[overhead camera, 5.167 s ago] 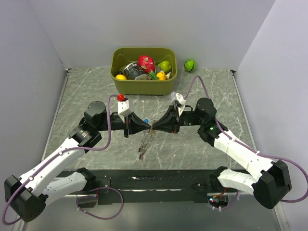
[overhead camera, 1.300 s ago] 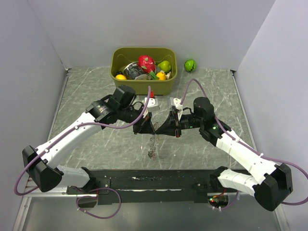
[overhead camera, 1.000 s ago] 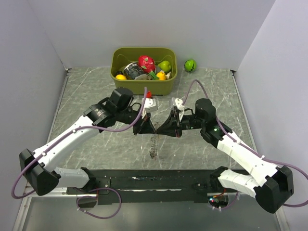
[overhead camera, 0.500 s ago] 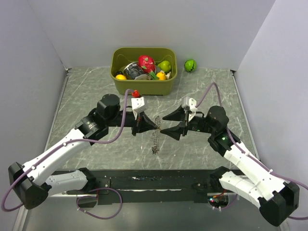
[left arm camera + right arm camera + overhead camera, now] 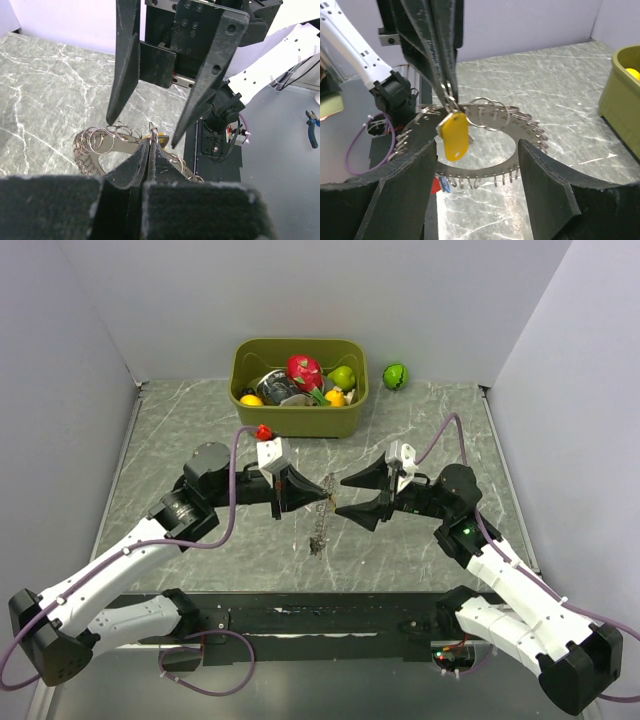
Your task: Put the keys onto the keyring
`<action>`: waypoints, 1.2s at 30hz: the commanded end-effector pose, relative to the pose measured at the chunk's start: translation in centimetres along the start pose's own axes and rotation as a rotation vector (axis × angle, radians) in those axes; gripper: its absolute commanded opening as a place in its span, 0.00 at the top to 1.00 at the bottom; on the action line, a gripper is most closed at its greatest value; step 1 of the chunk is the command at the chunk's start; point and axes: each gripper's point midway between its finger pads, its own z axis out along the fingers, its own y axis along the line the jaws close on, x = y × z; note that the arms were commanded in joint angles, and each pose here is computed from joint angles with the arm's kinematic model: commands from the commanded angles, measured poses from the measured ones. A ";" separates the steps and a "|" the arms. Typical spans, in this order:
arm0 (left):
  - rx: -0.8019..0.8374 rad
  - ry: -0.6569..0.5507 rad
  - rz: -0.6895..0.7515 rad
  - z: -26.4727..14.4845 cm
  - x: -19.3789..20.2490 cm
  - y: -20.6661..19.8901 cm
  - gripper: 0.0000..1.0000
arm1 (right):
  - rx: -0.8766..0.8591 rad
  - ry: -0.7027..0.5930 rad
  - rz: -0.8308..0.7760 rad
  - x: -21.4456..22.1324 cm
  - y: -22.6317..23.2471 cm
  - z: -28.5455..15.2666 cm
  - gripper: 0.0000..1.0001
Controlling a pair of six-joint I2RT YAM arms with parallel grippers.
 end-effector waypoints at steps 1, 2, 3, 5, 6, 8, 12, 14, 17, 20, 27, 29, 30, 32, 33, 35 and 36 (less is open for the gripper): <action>0.016 -0.090 0.050 0.5 -3.0 -0.2 0.99 | -0.035 -0.044 -0.054 -1.8 0.7 -0.2 0.28; 0.019 -0.090 0.052 0.5 -3.0 -0.2 0.99 | -0.040 -0.043 -0.051 -1.8 0.8 -0.1 0.28; 0.020 -0.088 0.053 0.6 -3.0 -0.2 0.99 | -0.043 -0.048 -0.054 -1.9 1.0 -0.2 0.28; 0.026 -0.087 0.054 0.7 -3.1 -0.2 0.99 | -0.047 -0.051 -0.046 -1.9 1.0 -0.1 0.31; 0.027 -0.086 0.054 0.7 -3.1 -0.2 0.99 | -0.055 -0.049 -0.042 -1.8 1.0 0.0 0.33; 0.024 -0.084 0.053 0.8 -3.0 -0.1 0.99 | -0.061 -0.051 -0.035 -1.8 1.0 0.1 0.42; 0.022 -0.077 0.053 0.9 -2.9 0.1 0.99 | -0.069 -0.046 -0.013 -1.5 0.9 0.4 0.51; 0.020 -0.078 0.053 0.9 -2.9 0.1 0.99 | -0.065 -0.040 -0.006 -1.2 0.8 0.5 0.55; 0.011 -0.087 0.055 0.8 -3.1 0.2 0.99 | -0.034 -0.029 0.005 -0.8 0.2 0.6 0.55; 0.004 -0.094 0.061 0.7 -3.3 0.2 0.99 | -0.014 -0.027 0.010 -0.6 -0.1 0.6 0.54; 0.008 -0.094 0.058 0.7 -3.3 0.1 0.99 | -0.015 -0.030 0.028 -0.5 -0.3 0.8 1.00; 0.003 -0.098 0.058 0.7 -3.4 0.1 0.99 | -0.022 -0.021 0.032 -0.3 -0.3 0.9 1.00; 0.002 -0.102 0.060 0.6 -3.5 0.1 0.99 | -0.027 -0.017 0.031 -0.1 -0.2 0.9 1.00; -0.003 -0.102 0.061 0.6 -3.5 0.2 0.99 | -0.024 -0.021 0.023 -0.1 -0.2 0.8 1.00; -0.004 -0.103 0.062 0.6 -3.5 0.2 0.99 | -0.022 -0.017 0.026 0.2 -0.2 0.7 1.00; -0.005 -0.108 0.064 0.5 -3.6 0.2 0.99 | -0.022 -0.016 0.021 0.3 -0.1 0.7 1.00; -0.005 -0.109 0.063 0.5 -3.6 0.1 0.99 | -0.023 -0.013 0.020 0.4 -0.1 0.6 1.00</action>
